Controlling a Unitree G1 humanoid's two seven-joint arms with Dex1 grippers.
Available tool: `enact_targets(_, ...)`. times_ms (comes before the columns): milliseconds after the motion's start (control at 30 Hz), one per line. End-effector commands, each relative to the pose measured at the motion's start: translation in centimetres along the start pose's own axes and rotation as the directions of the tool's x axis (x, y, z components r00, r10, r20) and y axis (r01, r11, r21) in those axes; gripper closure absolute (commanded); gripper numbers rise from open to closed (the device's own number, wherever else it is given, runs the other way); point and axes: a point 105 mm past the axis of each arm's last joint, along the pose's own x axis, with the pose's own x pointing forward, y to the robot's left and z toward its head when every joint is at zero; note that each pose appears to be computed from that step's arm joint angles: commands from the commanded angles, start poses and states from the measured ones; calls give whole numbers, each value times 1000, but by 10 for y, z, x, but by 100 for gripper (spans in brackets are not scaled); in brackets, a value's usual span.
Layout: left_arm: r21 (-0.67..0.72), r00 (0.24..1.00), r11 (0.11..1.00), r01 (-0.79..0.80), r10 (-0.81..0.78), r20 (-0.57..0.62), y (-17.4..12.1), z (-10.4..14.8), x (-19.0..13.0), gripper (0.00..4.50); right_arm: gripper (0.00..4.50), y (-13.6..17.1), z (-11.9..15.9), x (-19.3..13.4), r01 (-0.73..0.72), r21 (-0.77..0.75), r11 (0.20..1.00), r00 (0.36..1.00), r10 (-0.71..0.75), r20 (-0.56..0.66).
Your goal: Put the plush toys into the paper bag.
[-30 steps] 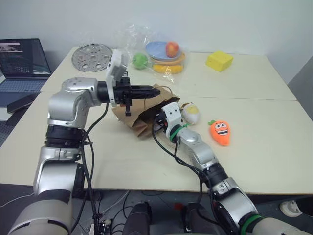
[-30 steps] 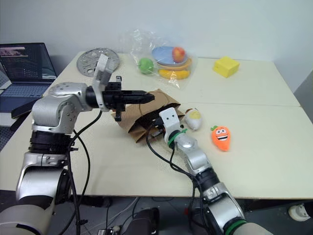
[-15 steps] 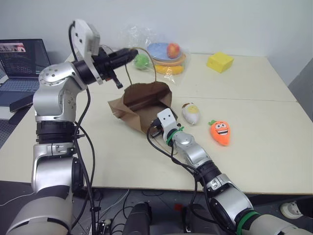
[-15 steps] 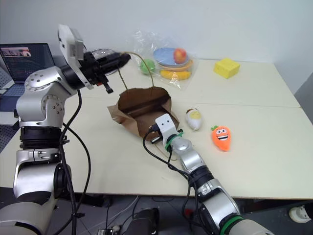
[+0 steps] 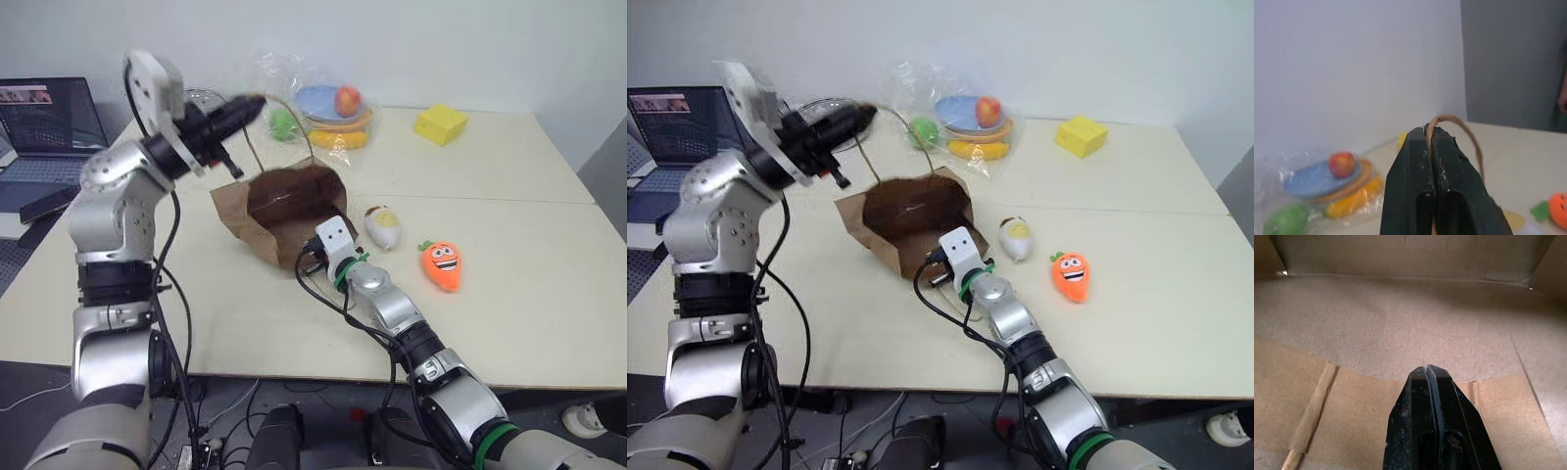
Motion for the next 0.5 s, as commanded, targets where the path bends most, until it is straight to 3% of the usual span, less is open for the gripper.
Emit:
enact_targets(33, 72, 998, 996, 45, -47, 29, -8, 18, 5, 450, 449, -1, -6, -5, -10, 55, 998, 1000, 10, -2)
enact_targets(233, 53, 990, 989, 137, -135, -37, -22, 0, 12, 450, 449, 7, 61, -23, -113, 71, 991, 951, 87, 297)
enact_targets(500, 35, 974, 976, 216, -212, -85, -34, -11, 16, 450, 449, 15, 100, -66, -231, 42, 972, 866, 185, 464)
